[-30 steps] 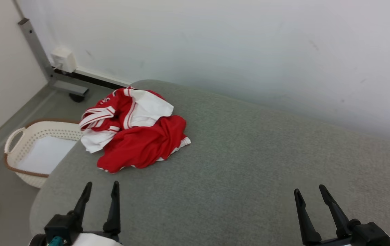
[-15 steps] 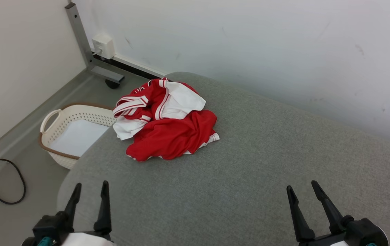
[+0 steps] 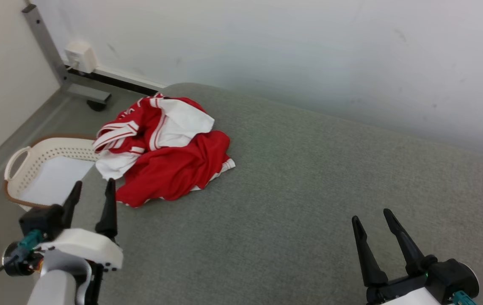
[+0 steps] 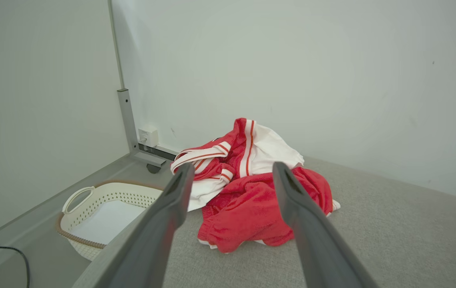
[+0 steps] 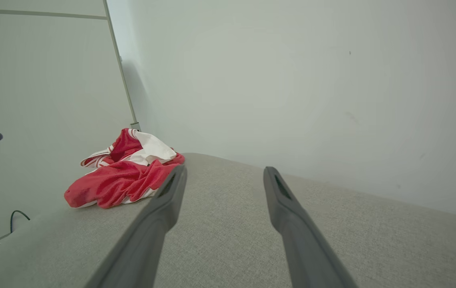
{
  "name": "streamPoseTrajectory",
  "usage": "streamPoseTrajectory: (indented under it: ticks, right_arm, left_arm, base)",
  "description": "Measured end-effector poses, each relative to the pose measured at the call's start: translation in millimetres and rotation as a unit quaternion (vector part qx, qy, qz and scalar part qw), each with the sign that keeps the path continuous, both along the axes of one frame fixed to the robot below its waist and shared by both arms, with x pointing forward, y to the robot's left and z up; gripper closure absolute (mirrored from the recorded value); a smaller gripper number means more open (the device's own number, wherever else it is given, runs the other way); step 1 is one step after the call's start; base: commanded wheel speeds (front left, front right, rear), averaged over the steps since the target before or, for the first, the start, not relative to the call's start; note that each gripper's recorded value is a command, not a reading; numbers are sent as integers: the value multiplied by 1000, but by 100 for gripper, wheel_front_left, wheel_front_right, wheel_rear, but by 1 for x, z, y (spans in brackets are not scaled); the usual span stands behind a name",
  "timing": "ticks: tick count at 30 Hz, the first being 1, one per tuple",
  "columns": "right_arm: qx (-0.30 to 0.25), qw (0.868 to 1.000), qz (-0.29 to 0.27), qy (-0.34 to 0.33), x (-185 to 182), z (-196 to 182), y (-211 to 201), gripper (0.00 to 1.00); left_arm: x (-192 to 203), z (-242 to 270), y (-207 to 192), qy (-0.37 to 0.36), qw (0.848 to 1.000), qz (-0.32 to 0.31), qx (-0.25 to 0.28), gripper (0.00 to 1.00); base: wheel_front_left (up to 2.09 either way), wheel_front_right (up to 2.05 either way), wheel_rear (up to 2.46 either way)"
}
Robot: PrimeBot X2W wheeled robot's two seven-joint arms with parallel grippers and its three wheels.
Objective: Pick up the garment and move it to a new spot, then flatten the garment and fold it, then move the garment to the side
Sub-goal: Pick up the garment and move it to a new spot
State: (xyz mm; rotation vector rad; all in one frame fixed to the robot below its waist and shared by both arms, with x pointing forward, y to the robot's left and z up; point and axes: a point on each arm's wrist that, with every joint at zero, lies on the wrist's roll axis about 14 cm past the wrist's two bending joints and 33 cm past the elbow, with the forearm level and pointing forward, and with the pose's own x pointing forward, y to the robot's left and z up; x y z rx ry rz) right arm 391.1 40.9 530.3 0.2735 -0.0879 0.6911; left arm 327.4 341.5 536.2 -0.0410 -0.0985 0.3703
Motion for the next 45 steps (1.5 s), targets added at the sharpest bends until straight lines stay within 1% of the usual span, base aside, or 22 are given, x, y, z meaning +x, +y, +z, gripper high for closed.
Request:
streamPoseTrajectory:
  ticks: [4, 7, 10, 17, 19, 21, 23, 28, 30, 35, 36, 37, 40, 45]
  right_arm:
    - [3, 1000, -24, -1, 7, 0, -16, 0]
    - [2, 999, -49, 2, 12, -3, -34, 0]
    - [2, 997, -76, -1, 19, -2, -52, 0]
    - [0, 990, -138, 4, 31, -7, -96, 0]
    - [-1, 988, -151, 12, 32, -13, -106, 0]
    - [-2, 987, -163, 17, 34, -17, -114, 0]
    - [0, 985, -174, 22, 36, -20, -122, 0]
    - [-4, 982, -188, 32, 37, -28, -133, 0]
    - [-4, 982, -188, 30, 38, -27, -132, 0]
    - [-2, 983, -180, 25, 41, -23, -127, 0]
    - [-2, 984, -179, 24, 41, -23, -126, 0]
    - [-2, 984, -178, 23, 41, -22, -125, 0]
    - [-1, 985, -173, 19, 37, -17, -122, 0]
    - [2, 985, -172, 10, 26, -8, -121, 0]
  left_arm:
    - [34, -11, 0, 39, 999, -19, -26, 0]
    - [57, -28, -4, 85, 995, -39, -31, 0]
    - [74, -52, -9, 132, 989, -53, -37, 0]
    - [116, -96, -30, 199, 975, -82, -62, 0]
    - [120, -117, -38, 232, 966, -90, -73, 0]
    - [118, -141, -43, 278, 952, -92, -86, 0]
    - [118, -156, -46, 303, 943, -92, -98, 0]
    - [122, -172, -43, 334, 932, -81, -114, 0]
    - [120, -175, -40, 353, 925, -75, -123, 0]
    - [118, -177, -36, 377, 913, -67, -143, 0]
    - [118, -176, -36, 377, 912, -67, -144, 59]
    - [117, -175, -36, 376, 913, -67, -146, 100]
    - [112, -171, -35, 370, 914, -64, -149, 100]
    - [107, -155, -42, 345, 926, -81, -130, 100]
  base:
    - [0, 0, 0]
    - [0, 0, 0]
    - [0, 0, 0]
    - [0, 0, 0]
    - [0, 0, 0]
    - [0, 0, 0]
    - [0, 0, 0]
    - [0, 0, 0]
    - [0, 0, 0]
    - [0, 0, 0]
    - [0, 0, 0]
    - [0, 0, 0]
    - [0, 0, 0]
    - [0, 0, 0]
